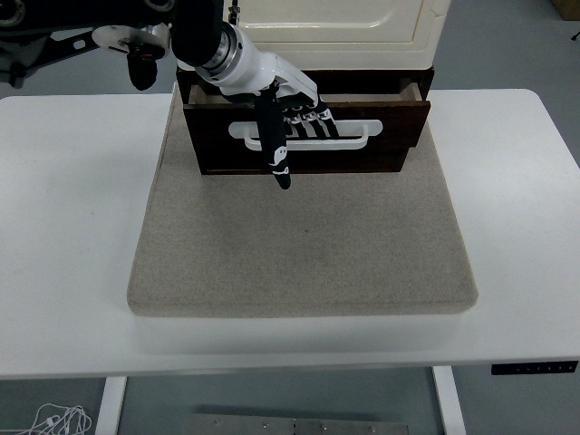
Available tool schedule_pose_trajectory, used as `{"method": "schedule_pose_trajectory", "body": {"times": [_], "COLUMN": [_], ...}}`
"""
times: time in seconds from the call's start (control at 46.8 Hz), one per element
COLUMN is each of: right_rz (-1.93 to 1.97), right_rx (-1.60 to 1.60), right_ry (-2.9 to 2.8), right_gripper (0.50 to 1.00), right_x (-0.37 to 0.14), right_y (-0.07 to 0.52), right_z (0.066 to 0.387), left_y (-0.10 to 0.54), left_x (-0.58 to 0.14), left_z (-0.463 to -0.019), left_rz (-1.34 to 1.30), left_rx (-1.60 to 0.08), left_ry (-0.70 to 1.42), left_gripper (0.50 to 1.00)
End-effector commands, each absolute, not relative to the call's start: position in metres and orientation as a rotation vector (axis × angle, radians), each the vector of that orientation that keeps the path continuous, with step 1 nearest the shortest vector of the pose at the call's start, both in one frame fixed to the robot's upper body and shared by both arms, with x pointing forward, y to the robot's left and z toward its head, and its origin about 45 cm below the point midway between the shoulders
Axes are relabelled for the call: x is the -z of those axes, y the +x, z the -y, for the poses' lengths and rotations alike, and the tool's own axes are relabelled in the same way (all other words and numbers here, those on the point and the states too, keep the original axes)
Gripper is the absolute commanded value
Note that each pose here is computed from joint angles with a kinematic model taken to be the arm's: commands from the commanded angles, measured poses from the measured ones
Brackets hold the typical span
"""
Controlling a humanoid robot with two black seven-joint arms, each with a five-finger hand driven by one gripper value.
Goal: Open the drawer under the combination cabinet
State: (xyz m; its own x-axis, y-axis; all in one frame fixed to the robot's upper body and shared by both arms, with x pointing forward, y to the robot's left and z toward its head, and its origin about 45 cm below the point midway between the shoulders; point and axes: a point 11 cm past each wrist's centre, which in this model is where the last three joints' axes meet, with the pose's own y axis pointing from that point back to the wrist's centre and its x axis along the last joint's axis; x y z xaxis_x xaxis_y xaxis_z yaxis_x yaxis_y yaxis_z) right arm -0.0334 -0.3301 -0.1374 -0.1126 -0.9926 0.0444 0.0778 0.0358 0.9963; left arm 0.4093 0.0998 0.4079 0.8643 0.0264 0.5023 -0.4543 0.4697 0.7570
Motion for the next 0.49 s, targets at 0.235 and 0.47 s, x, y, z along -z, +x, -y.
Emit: {"method": "schedule_pose_trajectory", "body": {"times": [0.235, 0.47], "right_rz": [1.254, 1.254], "right_rx": [1.297, 1.298], "right_ry": [1.065, 1.066], "right_gripper": [0.926, 0.926], "right_x": [0.1374, 0.1374], "right_y": [-0.0343, -0.0341], "right_z": [0.3303, 0.3298], "left_y": [0.4055, 0.4], "left_x": [-0.4106, -0.414], "left_z": [-0.0965, -0.0926], "left_rz": [0.458, 0.444], "left_rx": [-0.272, -0.227], "left_ry": [1.038, 1.022], "left_gripper": [1.0, 1.0]}}
